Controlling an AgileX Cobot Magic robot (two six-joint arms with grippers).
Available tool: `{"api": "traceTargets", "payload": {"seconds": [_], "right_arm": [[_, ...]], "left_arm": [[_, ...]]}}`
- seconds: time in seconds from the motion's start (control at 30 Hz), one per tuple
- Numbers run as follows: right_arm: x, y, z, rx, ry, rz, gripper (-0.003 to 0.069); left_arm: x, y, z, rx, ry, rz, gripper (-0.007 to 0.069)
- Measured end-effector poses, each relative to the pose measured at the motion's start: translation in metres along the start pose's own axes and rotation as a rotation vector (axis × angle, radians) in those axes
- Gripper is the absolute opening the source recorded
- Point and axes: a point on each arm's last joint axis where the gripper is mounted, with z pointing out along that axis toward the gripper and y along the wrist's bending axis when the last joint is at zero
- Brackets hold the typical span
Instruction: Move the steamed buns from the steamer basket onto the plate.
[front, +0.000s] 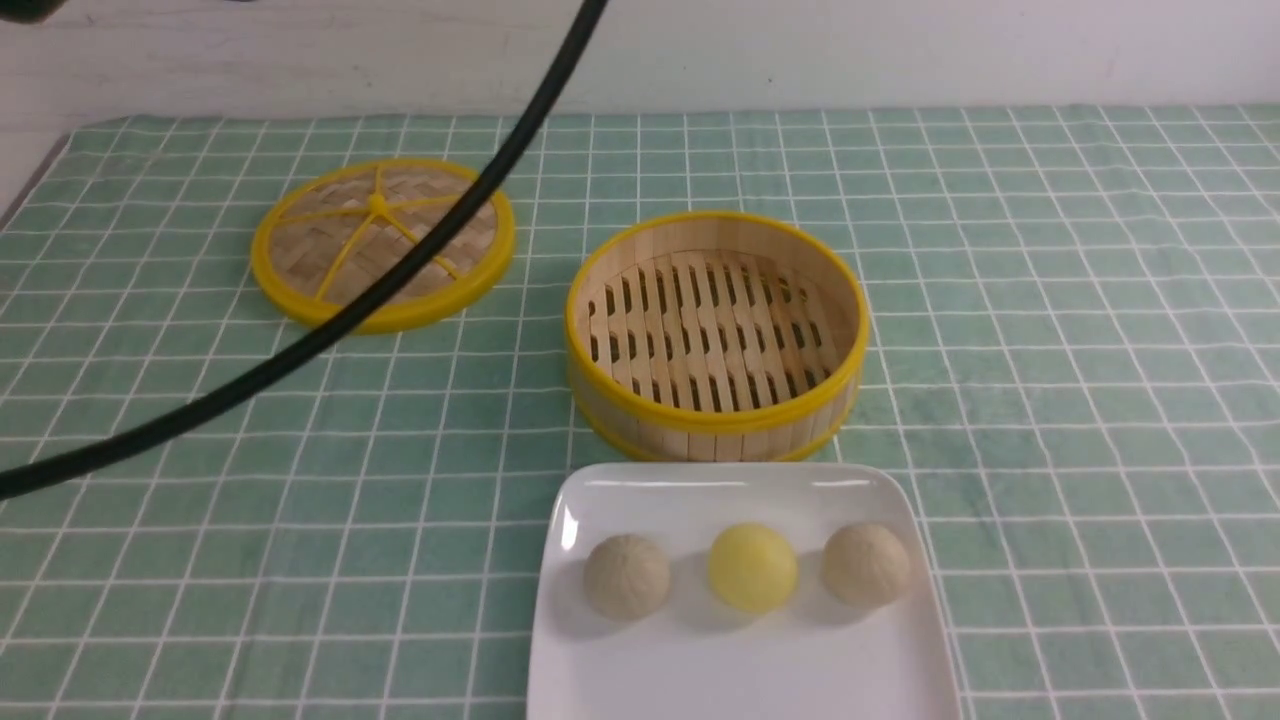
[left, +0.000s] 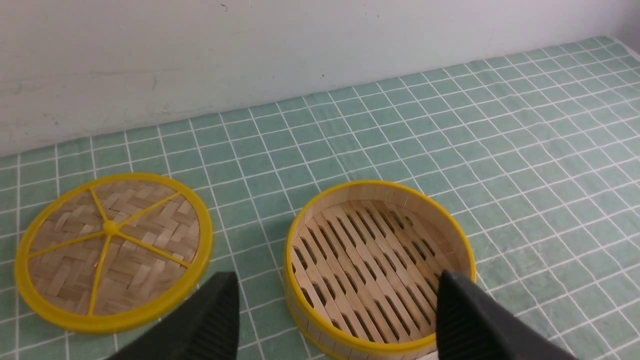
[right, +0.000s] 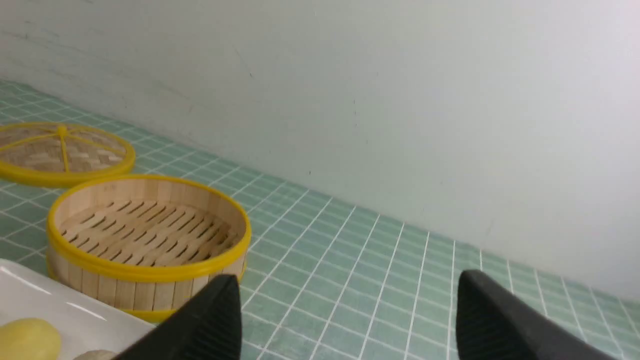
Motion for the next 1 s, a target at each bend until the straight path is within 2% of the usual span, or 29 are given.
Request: {"api": "traceTargets", "payload": {"seconds": [0.23,0.4,0.5,0.67,0.7,0.83,1.0], "right_arm": [[0.011,-0.006,0.002,0.082,0.065,0.102,0.0558],[0.022,-0.011,0.0,0.162,0.176,0.254,0.0556],[0.024,-0.011,0.0,0.167,0.189,0.309,0.0533],[0.024,-0.006,0.001,0.115,0.197,0.296,0.0407],[0.024,-0.006,0.001,0.112,0.198,0.295,0.0401],[0.025,-0.001,0.001,0.061,0.214,0.275,0.0258],[0.027,0.001,0.0,0.035,0.237,0.22,0.018]], "left_arm": [[0.002,0.0,0.0,0.001,0.019,-0.002,0.0526],[0.002,-0.001,0.0,0.009,0.02,-0.009,0.0526],[0.002,-0.001,0.0,0.01,0.02,-0.01,0.0526],[0.002,-0.001,0.0,0.01,0.02,-0.01,0.0526],[0.002,-0.001,0.0,0.01,0.02,-0.01,0.0526],[0.002,-0.001,0.0,0.01,0.02,-0.01,0.0526],[0.002,-0.001,0.0,0.01,0.02,-0.01,0.0526]]}}
